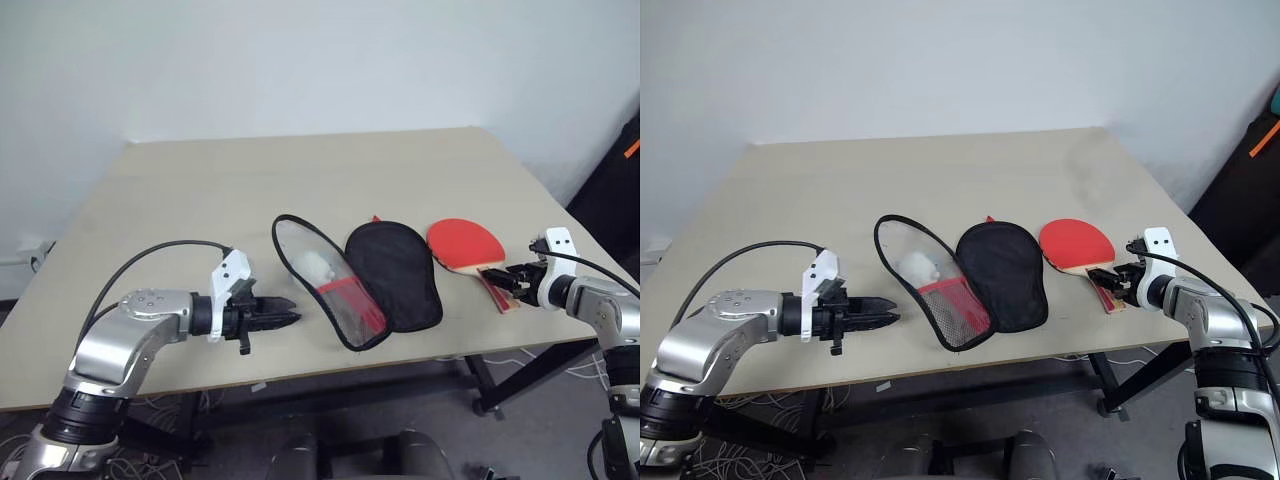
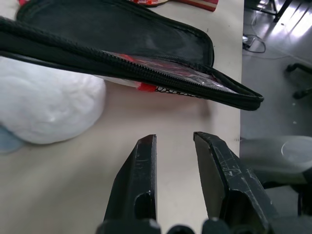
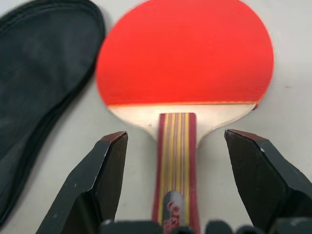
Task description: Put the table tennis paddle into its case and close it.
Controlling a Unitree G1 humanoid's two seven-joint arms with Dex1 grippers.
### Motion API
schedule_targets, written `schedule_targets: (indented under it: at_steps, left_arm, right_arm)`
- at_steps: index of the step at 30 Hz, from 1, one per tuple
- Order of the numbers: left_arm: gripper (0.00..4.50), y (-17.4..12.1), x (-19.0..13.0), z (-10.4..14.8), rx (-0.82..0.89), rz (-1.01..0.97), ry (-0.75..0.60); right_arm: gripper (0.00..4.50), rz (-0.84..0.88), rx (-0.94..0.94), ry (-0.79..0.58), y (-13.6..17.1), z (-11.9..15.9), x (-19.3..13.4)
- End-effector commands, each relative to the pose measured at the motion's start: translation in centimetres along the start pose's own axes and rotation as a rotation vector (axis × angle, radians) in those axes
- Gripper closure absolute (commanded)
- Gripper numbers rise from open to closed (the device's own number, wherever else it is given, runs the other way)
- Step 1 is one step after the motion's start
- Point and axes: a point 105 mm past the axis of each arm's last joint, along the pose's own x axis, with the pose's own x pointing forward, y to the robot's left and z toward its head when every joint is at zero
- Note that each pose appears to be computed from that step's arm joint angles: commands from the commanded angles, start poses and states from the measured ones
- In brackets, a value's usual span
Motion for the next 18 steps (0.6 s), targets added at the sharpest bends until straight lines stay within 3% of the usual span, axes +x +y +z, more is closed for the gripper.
schedule_targets:
  at_steps: [1, 10, 17, 18]
  left_arm:
    - [3.25, -0.7, -0.6, 1.6, 0.049, -0.016, -0.029]
    - [3.25, -1.4, -1.0, 3.3, 0.125, -0.027, -0.049]
    - [3.3, -1.3, -1.2, 4.4, 0.152, -0.028, -0.055]
    - [3.3, -1.3, -1.2, 4.6, 0.153, -0.029, -0.059]
  right_arm:
    - [1.04, -0.014, -0.005, 0.005, -0.2, 0.7, 0.2]
    - [1.04, -0.026, -0.008, 0.083, -0.1, -0.5, 1.3]
    - [3.36, -0.05, -0.005, 0.076, -0.5, -0.2, 1.9]
    - [3.39, -0.05, -0.005, 0.073, -0.4, -0.1, 1.9]
